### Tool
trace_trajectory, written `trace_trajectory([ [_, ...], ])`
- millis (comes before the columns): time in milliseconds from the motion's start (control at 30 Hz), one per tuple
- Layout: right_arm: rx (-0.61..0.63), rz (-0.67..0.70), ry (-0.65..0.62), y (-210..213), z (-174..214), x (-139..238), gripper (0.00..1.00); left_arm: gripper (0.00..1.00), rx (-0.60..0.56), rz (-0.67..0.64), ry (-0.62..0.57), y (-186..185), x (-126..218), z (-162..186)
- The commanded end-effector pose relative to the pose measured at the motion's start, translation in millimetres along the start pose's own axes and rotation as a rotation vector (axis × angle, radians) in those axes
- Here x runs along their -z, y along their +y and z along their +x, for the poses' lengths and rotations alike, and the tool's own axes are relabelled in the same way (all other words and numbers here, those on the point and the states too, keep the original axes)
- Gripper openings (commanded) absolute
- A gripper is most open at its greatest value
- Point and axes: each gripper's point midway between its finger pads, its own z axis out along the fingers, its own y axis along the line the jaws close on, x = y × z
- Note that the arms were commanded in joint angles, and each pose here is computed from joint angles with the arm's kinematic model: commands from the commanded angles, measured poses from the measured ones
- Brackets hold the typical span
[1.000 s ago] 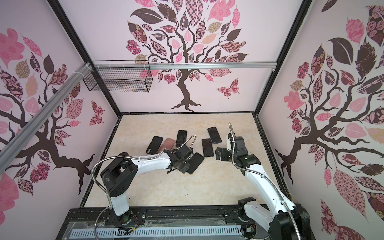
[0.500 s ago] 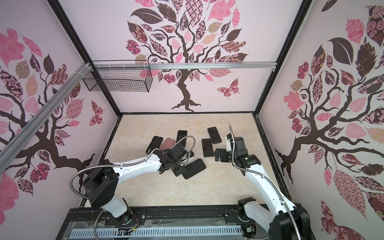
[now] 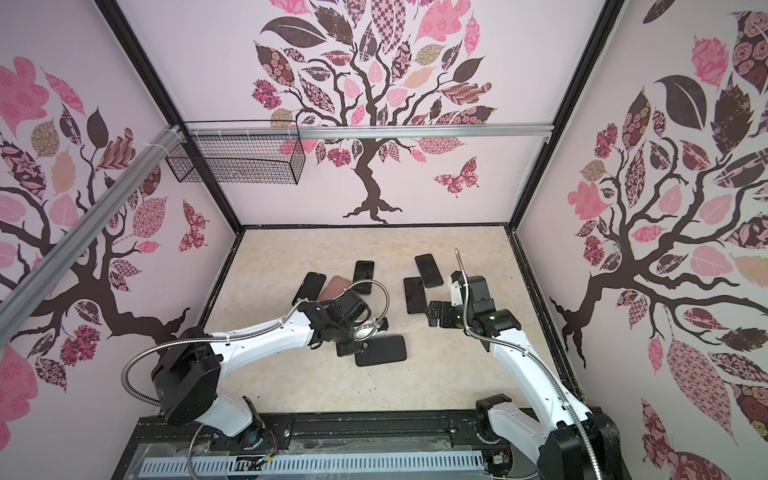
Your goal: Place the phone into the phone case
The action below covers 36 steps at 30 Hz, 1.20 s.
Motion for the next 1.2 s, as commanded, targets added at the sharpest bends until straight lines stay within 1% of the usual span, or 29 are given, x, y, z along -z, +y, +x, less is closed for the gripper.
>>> trace_trajectory([
  [0, 0.009, -0.016, -0.019, 4.6, -1.0, 7.9, 1.0, 0.0, -0.072, 0.055, 0.037, -8.1, -16.3, 7.9],
  [267, 0.008, -0.025, -0.015, 5.9, 1.8, 8.5, 1.0, 0.0, -0.07, 0.065, 0.054, -5.9, -36.0, 6.0],
  [400, 0.008, -0.025, -0.013, 5.8, 3.0, 8.5, 1.0, 0.04, -0.075, 0.056, 0.057, -3.2, -39.3, 5.4],
  [533, 0.005, -0.023, -0.011, 4.7, 4.2, 7.7, 1.0, 0.17, -0.056, 0.009, 0.08, 5.4, -41.8, 8.4],
  [633, 0.005, -0.023, -0.011, 5.0, 3.4, 7.0, 1.0, 0.23, -0.05, 0.004, 0.08, 6.0, -41.2, 8.9],
  [833, 0.01, -0.016, -0.012, 3.8, 3.4, 6.5, 1.0, 0.43, -0.005, -0.038, 0.026, 11.8, -30.0, -0.3],
  [900, 0.014, -0.018, -0.014, 4.2, 2.8, 6.6, 1.0, 0.47, 0.011, -0.045, -0.007, 13.2, -23.2, -5.4],
  [967, 0.023, -0.015, -0.022, 4.2, 0.5, 7.5, 1.0, 0.47, 0.048, -0.037, -0.056, 13.9, -13.9, -13.3],
  [1067, 0.027, -0.004, -0.024, 3.0, -2.1, 7.5, 1.0, 0.51, 0.132, -0.051, -0.138, 21.2, 2.2, -23.3],
  [1100, 0.029, 0.001, -0.019, 2.5, -2.0, 6.7, 1.0, 0.57, 0.159, -0.058, -0.168, 22.9, 8.4, -26.1],
  [1133, 0.028, 0.004, -0.014, 2.0, -2.5, 5.6, 1.0, 0.59, 0.189, -0.067, -0.2, 25.3, 14.7, -28.1],
  [1167, 0.029, 0.006, -0.009, 2.0, -3.2, 4.7, 1.0, 0.64, 0.219, -0.081, -0.228, 28.0, 20.1, -30.0],
])
